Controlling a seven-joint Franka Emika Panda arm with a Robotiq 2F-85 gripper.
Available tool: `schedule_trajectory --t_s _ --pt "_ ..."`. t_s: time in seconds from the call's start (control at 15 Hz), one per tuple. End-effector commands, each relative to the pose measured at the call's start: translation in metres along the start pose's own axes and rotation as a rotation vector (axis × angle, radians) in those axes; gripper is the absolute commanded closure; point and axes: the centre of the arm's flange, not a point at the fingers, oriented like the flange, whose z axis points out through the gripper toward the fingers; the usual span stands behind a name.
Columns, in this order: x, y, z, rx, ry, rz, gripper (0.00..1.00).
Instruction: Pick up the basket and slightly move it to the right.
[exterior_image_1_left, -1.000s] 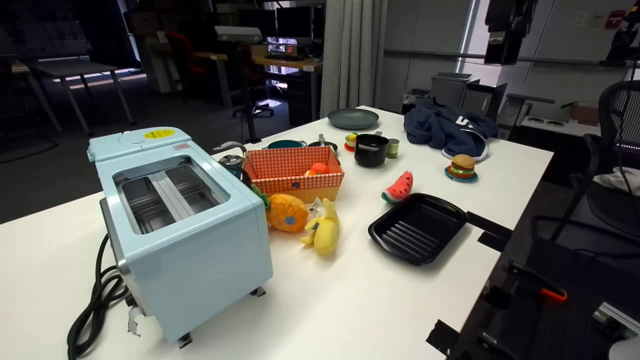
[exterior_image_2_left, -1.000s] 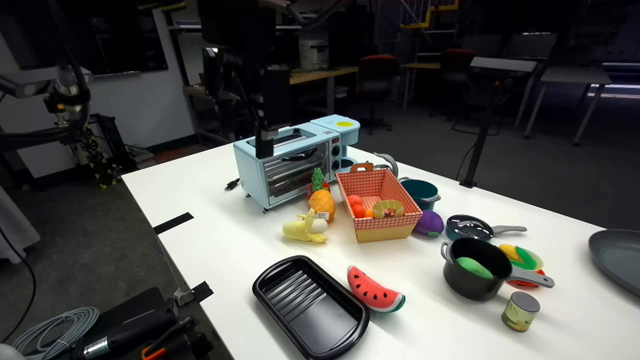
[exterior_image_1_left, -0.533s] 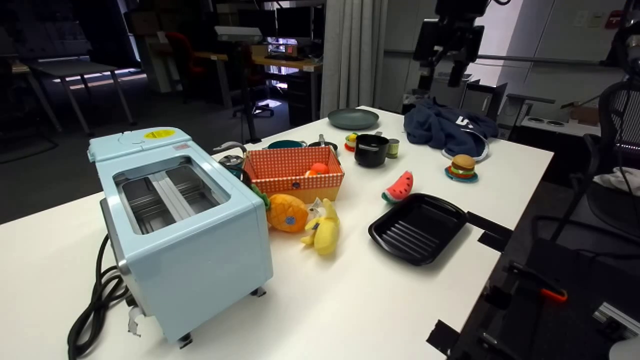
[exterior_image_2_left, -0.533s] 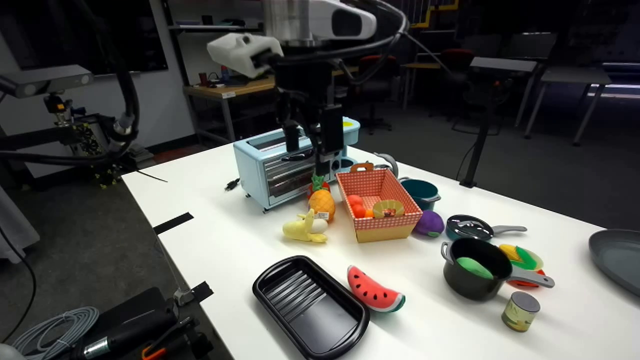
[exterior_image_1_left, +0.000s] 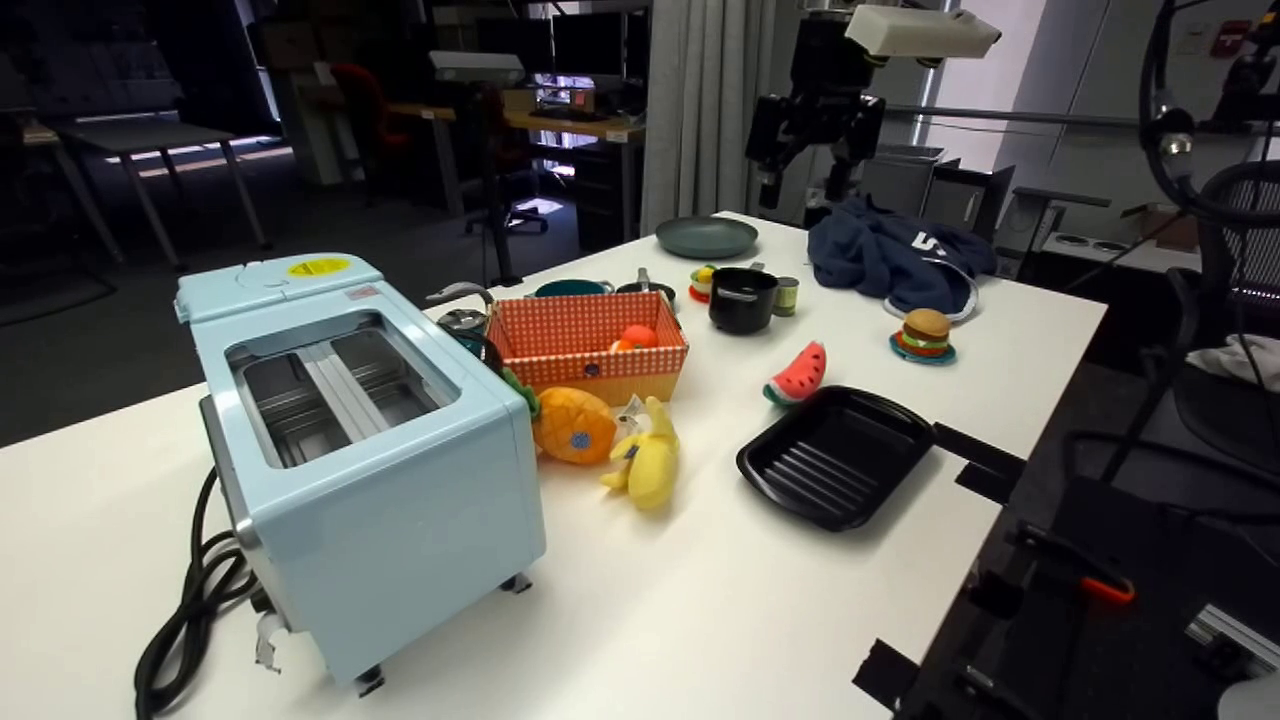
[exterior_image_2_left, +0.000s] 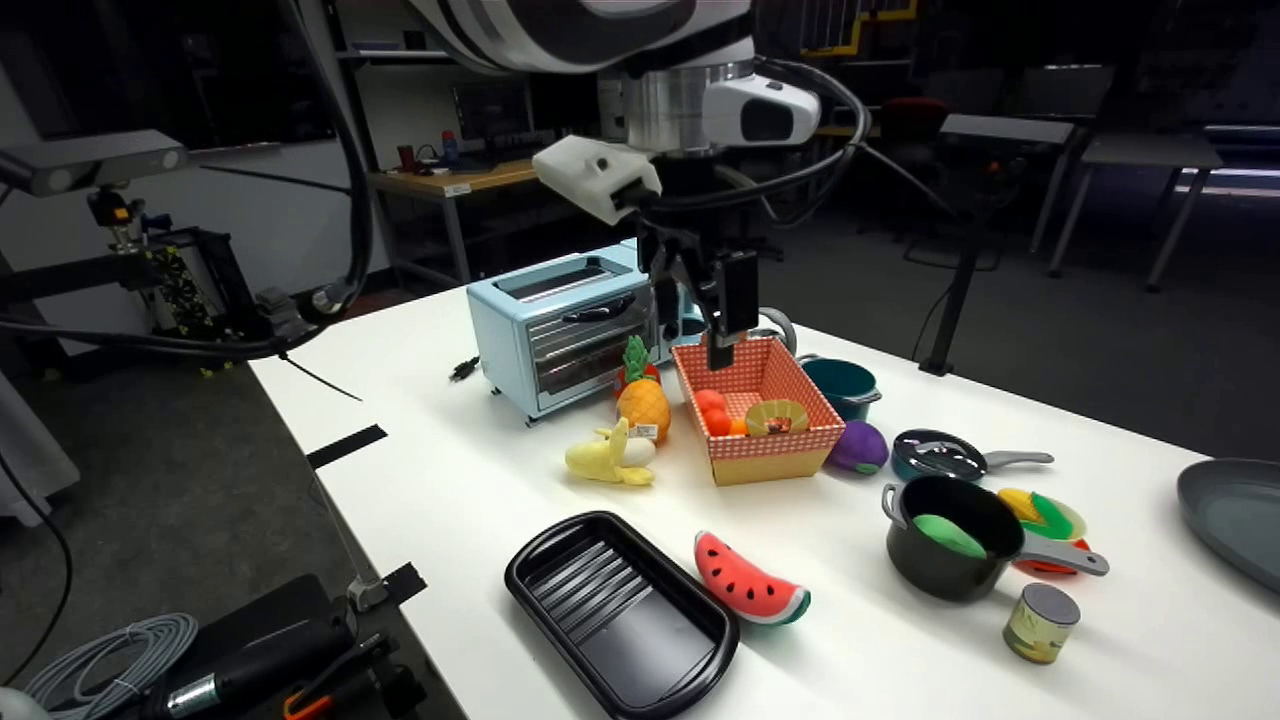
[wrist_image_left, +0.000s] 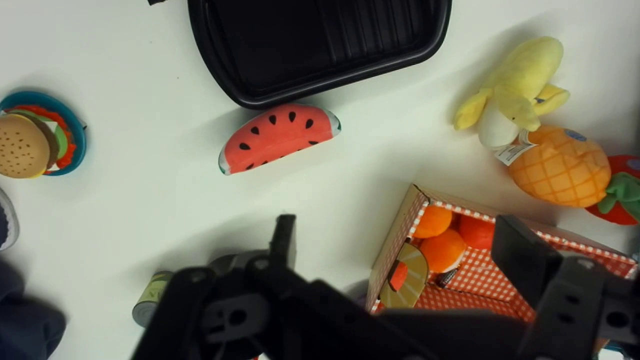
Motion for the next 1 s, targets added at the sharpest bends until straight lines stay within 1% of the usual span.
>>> schedule_trajectory --t_s 0.0,0.53,0.67,0.93 --pt "0.001 0.000 0.000 0.000 0.001 0.001 0.00" --pt "0.006 -0.004 -0.002 0.002 0.014 0.010 0.00" --pt "0.020 -0.010 0.009 -0.014 0.042 0.014 0.00" --pt "0.069 -0.026 0.047 -0.003 0.065 0.025 0.00"
